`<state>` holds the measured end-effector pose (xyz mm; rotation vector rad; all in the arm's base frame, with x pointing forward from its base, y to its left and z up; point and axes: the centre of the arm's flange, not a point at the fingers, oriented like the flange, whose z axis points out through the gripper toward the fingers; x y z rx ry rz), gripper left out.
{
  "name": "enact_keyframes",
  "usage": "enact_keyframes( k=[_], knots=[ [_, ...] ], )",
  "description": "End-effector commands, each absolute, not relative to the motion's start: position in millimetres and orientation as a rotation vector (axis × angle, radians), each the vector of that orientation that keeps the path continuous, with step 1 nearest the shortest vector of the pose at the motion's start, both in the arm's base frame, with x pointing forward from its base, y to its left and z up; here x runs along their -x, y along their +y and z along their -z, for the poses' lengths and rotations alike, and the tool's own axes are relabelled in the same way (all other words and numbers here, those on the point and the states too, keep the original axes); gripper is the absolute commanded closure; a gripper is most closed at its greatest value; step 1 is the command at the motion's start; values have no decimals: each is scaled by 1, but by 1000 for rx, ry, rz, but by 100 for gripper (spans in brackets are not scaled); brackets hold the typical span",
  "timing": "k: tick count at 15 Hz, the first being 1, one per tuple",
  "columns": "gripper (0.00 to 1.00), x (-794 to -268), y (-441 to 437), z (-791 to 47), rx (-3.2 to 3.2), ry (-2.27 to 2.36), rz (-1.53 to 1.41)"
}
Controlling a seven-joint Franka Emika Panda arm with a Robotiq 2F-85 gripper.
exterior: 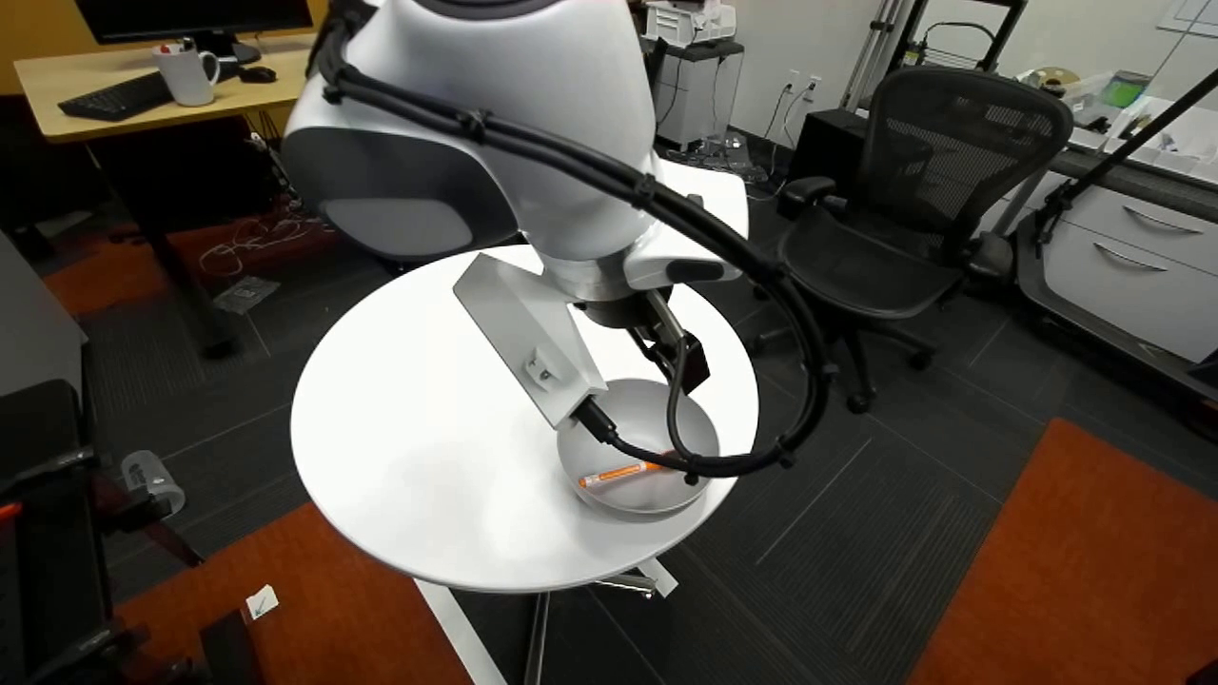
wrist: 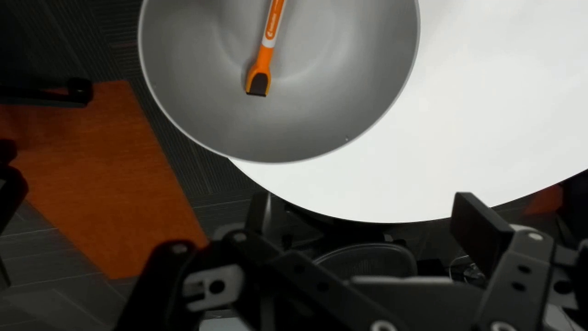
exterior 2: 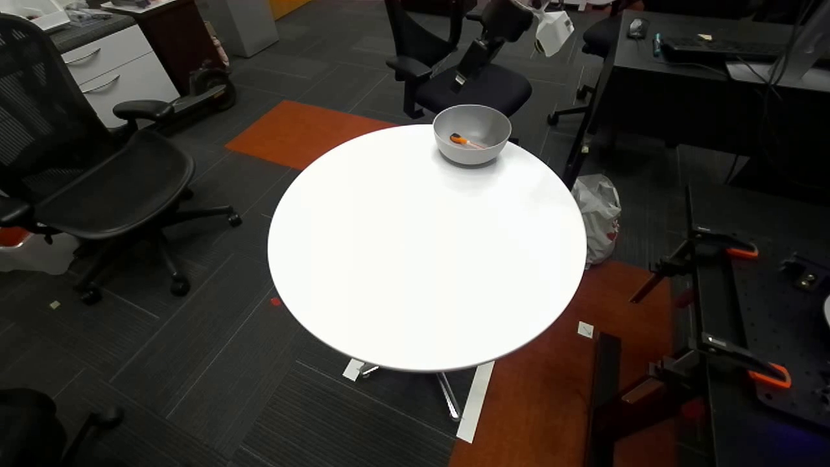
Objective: Put the thing on the table inside the bowl
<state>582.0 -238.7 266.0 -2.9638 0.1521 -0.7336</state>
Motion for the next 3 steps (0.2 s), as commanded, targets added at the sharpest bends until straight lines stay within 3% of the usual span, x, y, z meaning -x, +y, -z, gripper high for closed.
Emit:
enact_keyframes(
  k=[1,3],
  knots=[
    [0,-582,-239,-265,2964,152,732],
    [0,-582,-239,-264,2963,152,730]
  ],
)
